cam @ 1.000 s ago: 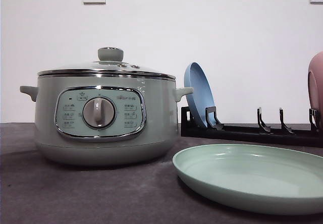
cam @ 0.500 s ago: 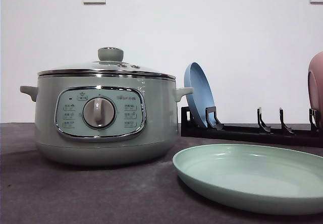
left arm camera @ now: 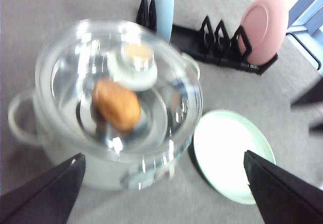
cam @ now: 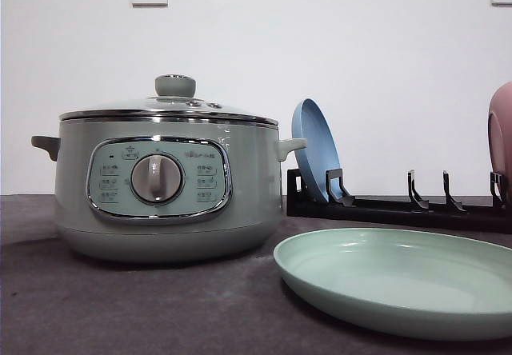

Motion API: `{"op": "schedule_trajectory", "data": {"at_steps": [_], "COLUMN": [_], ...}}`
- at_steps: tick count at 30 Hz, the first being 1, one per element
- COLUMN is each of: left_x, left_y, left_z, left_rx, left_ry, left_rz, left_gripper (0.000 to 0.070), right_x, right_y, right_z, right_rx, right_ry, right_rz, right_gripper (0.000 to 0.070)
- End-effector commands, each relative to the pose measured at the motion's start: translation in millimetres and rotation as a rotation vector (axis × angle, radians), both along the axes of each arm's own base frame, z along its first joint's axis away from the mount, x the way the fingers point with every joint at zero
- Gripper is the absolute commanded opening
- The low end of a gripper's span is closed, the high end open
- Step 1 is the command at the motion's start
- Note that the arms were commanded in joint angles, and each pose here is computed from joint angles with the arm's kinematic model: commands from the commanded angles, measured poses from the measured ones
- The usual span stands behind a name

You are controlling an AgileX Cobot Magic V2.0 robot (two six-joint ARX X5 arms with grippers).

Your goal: Transfer potato from steamer to green plate

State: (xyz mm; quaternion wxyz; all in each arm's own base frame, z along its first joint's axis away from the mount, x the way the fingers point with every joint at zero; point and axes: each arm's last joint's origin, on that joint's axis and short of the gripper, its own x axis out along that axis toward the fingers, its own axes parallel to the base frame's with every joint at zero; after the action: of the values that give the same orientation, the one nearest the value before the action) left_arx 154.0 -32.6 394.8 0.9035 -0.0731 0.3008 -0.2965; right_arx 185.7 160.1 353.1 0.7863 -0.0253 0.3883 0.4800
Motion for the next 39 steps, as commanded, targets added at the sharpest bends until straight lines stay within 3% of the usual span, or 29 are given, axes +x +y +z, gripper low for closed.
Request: {"op": "schedule_trajectory", "data": {"at_steps": [1, 10, 19, 28, 39], "left_x": [15, 93, 147, 178, 195], "left_y": [-5, -44, -90, -120, -138], "left_z": [13, 38, 22, -14, -46], "left_rx": [0.007, 0.118, 0.303, 0.413, 0.482], "left_ry": [0.005, 0.088, 0.168, 0.235, 0.297], "left_rz": [-0.007, -0.053, -0.094, -0.107, -0.118], "left_gripper": [0.0644, 0.0643, 0.0643, 0.0641, 0.0641], "right_x": [1, 0, 0, 0, 1], "right_y": [3, 2, 2, 2, 2], "right_z": [3, 3, 3, 3, 3], "right_rx": [0.001, -0.006, -0.007, -0.007, -0.011], "right_ry": [-0.019, -0.017, -0.018, -0.017, -0.021], "right_rz": [0.021, 0.025, 0.026, 0.025, 0.02], "right_gripper": [0.0284, 0.0284, 0.0284, 0.0284, 0.0284]}}
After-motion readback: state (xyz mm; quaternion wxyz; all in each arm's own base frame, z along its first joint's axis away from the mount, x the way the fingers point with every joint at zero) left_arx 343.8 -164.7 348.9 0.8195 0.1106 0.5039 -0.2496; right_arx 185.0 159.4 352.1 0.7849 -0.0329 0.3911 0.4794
